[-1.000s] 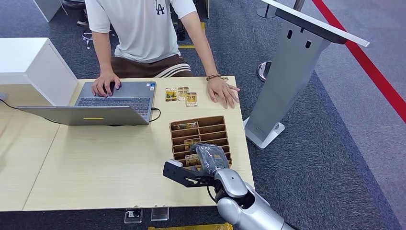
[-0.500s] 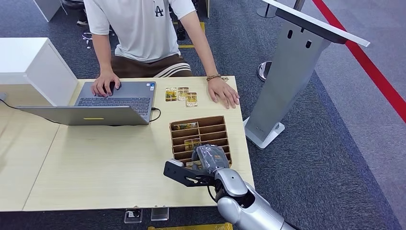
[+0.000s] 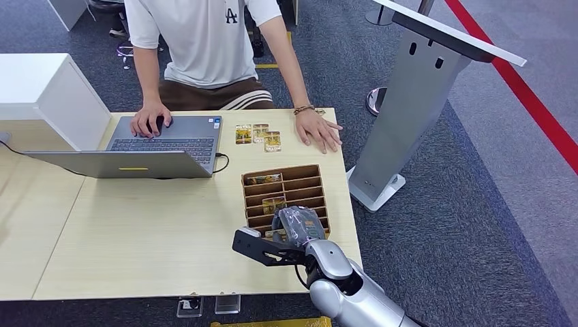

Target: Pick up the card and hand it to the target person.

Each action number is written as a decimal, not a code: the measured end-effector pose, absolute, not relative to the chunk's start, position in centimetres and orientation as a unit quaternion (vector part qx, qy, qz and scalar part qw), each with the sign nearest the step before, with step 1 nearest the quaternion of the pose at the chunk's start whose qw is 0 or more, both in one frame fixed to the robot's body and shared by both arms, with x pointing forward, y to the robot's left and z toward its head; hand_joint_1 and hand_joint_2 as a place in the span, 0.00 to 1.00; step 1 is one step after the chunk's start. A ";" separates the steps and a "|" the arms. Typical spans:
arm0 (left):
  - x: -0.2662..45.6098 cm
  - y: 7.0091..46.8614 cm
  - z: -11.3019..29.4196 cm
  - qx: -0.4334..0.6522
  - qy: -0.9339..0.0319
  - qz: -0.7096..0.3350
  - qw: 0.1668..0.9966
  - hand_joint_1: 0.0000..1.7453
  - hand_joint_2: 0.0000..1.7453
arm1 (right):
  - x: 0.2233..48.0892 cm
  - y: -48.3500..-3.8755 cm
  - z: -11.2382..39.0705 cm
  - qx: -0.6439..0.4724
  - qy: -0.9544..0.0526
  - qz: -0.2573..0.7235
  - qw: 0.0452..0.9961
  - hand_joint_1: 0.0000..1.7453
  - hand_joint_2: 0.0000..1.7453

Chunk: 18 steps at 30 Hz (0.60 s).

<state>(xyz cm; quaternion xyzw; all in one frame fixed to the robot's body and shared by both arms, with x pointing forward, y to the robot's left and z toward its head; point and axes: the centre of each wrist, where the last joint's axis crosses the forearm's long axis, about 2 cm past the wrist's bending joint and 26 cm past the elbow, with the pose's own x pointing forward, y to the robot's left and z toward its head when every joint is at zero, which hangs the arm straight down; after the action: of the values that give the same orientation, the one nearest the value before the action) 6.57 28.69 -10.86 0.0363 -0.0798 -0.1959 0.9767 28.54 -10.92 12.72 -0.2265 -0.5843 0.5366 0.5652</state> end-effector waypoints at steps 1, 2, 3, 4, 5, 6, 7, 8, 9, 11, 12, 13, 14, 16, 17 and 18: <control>6.6 28.7 -10.9 0.034 -0.080 -0.195 0.977 0.00 1.00 | 28.5 -10.9 12.7 -0.226 -0.584 0.537 0.565 0.83 1.00; 6.5 28.7 -10.9 0.032 -0.079 -0.195 0.977 0.00 1.00 | 28.5 -10.9 12.7 -0.226 -0.584 0.536 0.565 0.86 1.00; 6.5 28.7 -10.9 0.031 -0.079 -0.194 0.977 0.00 1.00 | 28.5 -10.9 12.7 -0.226 -0.584 0.536 0.565 0.86 1.00; 6.5 28.7 -10.9 0.030 -0.079 -0.194 0.977 0.00 1.00 | 28.5 -10.9 12.7 -0.226 -0.585 0.536 0.566 0.86 1.00; 6.5 28.7 -10.9 0.031 -0.080 -0.194 0.977 0.00 1.00 | 28.6 -10.9 12.7 -0.226 -0.585 0.535 0.565 0.86 1.00; 6.5 28.7 -10.9 0.031 -0.080 -0.194 0.977 0.00 1.00 | 28.6 -10.9 12.7 -0.226 -0.586 0.535 0.565 0.86 1.00; 6.6 28.7 -10.9 0.032 -0.080 -0.193 0.977 0.00 1.00 | 28.6 -10.9 12.7 -0.227 -0.586 0.535 0.565 0.86 1.00; 6.6 28.7 -10.9 0.032 -0.080 -0.193 0.977 0.00 1.00 | 28.6 -10.9 12.7 -0.227 -0.586 0.534 0.565 0.86 1.00; 6.6 28.7 -10.9 0.033 -0.080 -0.194 0.977 0.00 1.00 | 28.6 -11.0 12.7 -0.227 -0.587 0.534 0.565 0.86 1.00; 6.6 28.7 -10.9 0.034 -0.081 -0.194 0.977 0.00 1.00 | 28.6 -11.0 12.8 -0.229 -0.587 0.533 0.565 0.86 1.00; 6.6 28.7 -10.9 0.036 -0.081 -0.194 0.977 0.00 1.00 | 28.6 -11.0 12.8 -0.229 -0.588 0.532 0.565 0.86 1.00; 6.6 28.7 -10.9 0.038 -0.081 -0.195 0.977 0.00 1.00 | 28.6 -11.0 12.8 -0.230 -0.589 0.531 0.564 0.86 1.00; 6.6 28.7 -10.9 0.039 -0.081 -0.194 0.977 0.00 1.00 | 28.6 -11.0 12.8 -0.231 -0.590 0.530 0.564 0.86 1.00; 6.6 28.7 -10.9 0.042 -0.081 -0.194 0.977 0.00 1.00 | 28.7 -11.0 12.9 -0.232 -0.592 0.528 0.563 0.86 1.00; 6.6 28.7 -10.9 0.043 -0.081 -0.194 0.977 0.00 1.00 | 28.7 -11.0 12.9 -0.233 -0.593 0.527 0.562 0.86 1.00; 6.6 28.7 -10.9 0.043 -0.081 -0.194 0.977 0.00 1.00 | 28.7 -11.0 13.0 -0.235 -0.596 0.525 0.560 0.86 1.00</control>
<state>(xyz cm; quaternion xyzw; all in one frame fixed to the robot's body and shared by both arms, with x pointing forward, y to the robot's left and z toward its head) 6.58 28.73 -10.85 0.0433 -0.0809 -0.1939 0.9767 28.66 -11.02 13.01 -0.2347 -0.5959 0.5250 0.5604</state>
